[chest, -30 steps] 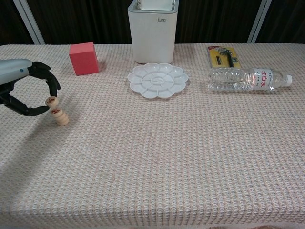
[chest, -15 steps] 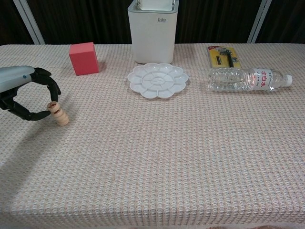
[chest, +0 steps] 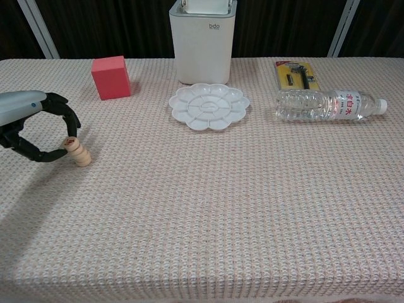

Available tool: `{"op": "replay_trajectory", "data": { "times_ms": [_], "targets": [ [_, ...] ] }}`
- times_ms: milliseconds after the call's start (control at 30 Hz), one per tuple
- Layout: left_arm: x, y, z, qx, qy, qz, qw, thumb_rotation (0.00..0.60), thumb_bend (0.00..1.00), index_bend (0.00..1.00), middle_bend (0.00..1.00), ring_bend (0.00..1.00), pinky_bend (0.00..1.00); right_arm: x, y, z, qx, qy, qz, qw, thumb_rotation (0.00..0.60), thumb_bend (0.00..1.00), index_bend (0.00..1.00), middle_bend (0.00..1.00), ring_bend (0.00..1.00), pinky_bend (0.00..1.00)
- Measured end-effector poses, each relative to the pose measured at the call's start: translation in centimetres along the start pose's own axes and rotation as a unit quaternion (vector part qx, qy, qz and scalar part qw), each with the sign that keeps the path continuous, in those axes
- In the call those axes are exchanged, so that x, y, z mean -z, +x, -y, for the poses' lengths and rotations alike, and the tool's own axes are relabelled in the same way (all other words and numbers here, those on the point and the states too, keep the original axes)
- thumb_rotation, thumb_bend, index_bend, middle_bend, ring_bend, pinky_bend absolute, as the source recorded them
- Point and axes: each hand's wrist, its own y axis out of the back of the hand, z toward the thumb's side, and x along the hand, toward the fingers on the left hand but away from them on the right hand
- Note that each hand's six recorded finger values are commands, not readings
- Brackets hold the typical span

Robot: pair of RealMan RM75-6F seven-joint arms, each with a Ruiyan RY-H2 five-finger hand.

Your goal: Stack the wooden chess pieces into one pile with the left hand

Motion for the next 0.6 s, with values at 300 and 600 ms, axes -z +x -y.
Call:
{"op": "replay_trajectory", "data": {
  "times_ms": [300,600],
  "targets": [
    [0.13,-0.06,0.31,0.007,0.000,-0.001,1.0000,0.600,0.35,0.40,0.25,0.00,0.00,0.00,0.03,0.02,-0.001,0.001,0.000,1.0000,0.600,0.15,0.00,0.00,0.00,0.00],
    [-0.18,-0.44,-0.20,0.000,-0.002,0.002,1.0000,0.600,0.35,0.34,0.24,0.00,0.00,-0.06,0.02,0.12,-0.003,0.002,-0.001,1.0000,0.600,0.15,0.00,0.00,0.00,0.00]
  ]
}}
